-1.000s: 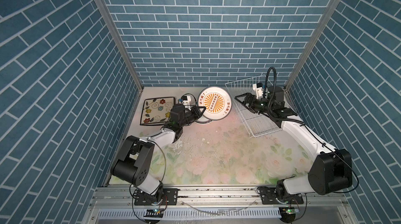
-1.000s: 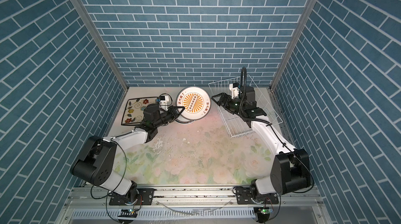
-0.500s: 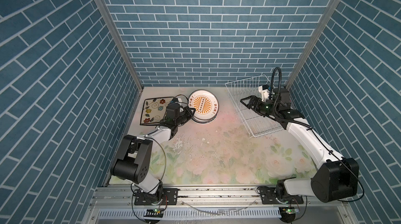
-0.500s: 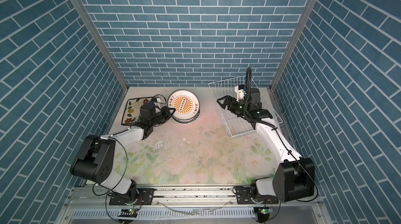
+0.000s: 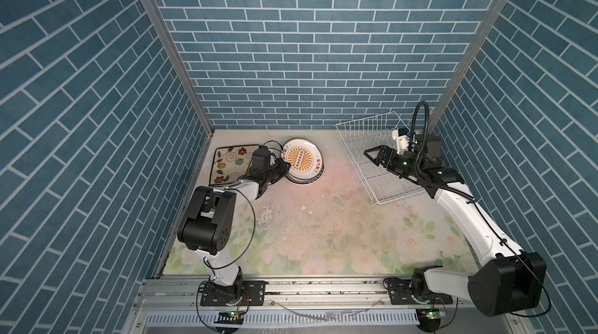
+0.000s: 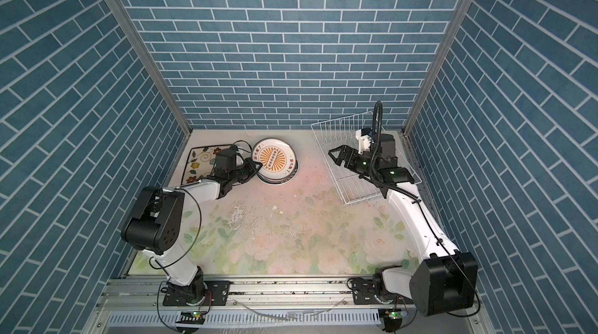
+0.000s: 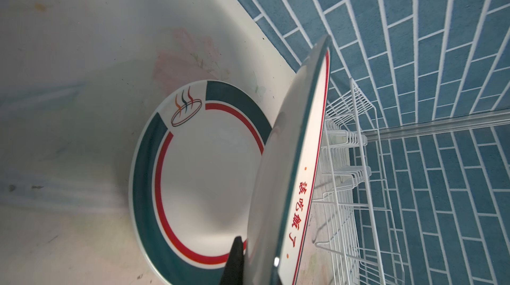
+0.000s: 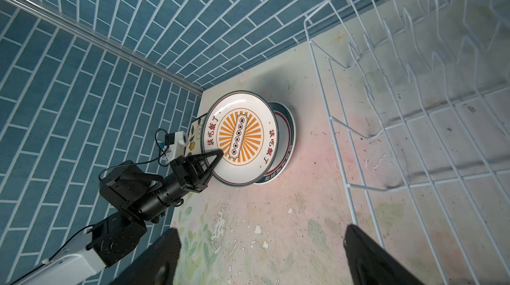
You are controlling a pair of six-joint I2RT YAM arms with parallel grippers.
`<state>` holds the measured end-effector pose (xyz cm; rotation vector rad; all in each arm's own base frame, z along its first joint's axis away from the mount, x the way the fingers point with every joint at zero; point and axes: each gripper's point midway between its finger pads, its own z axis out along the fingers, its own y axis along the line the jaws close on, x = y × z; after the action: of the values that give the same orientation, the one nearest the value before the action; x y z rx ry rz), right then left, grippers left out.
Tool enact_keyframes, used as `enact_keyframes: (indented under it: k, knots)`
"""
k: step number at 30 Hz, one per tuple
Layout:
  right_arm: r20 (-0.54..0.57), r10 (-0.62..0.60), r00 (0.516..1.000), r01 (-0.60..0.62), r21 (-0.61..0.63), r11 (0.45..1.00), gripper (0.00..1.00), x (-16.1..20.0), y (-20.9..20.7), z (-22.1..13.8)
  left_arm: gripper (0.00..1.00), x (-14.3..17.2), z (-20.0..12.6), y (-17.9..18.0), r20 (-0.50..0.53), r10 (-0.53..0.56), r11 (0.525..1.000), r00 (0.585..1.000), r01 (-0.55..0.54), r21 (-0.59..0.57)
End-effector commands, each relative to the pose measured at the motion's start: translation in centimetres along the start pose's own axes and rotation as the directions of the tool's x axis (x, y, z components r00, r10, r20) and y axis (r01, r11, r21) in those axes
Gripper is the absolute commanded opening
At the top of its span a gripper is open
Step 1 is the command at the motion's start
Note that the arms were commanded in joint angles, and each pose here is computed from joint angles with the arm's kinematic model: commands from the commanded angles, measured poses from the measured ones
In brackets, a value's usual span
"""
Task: Unload the plates from the dish rack
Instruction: Place the plate on the plate.
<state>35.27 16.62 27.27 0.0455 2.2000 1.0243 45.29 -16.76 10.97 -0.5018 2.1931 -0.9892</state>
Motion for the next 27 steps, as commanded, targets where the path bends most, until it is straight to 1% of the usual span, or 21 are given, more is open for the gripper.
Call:
enact_keyframes:
  k: [1, 11, 18, 24, 27]
  knots:
    - [-0.017, -0.025, 1.000, 0.025, 0.034, 0.999, 0.94, 1.2, -1.1, -0.4, 0.00, -1.4, 0.5, -1.9, 0.017, 0.034, 0.997, 0.999, -0.035, 0.067]
    - [-0.021, -0.020, 1.000, 0.021, 0.043, 0.999, 0.94, 1.5, -1.6, -0.9, 0.00, -0.8, 2.2, -0.4, -0.028, 0.024, 0.999, 0.999, -0.023, 0.028]
    - [-0.022, -0.021, 1.000, 0.022, 0.043, 0.999, 0.94, 1.5, -1.6, -1.1, 0.00, -0.4, 2.8, 0.7, -0.047, 0.003, 1.000, 0.999, -0.003, 0.006]
    - [-0.021, -0.022, 1.000, 0.023, 0.042, 0.999, 0.94, 1.5, -1.6, -1.1, 0.00, -0.2, 2.9, 0.9, -0.066, 0.003, 1.000, 0.998, -0.003, -0.003]
    - [-0.021, -0.023, 1.000, 0.023, 0.041, 0.999, 0.94, 1.4, -1.6, -1.1, 0.07, -0.2, 2.7, 1.2, -0.072, 0.005, 1.000, 0.997, -0.007, -0.029]
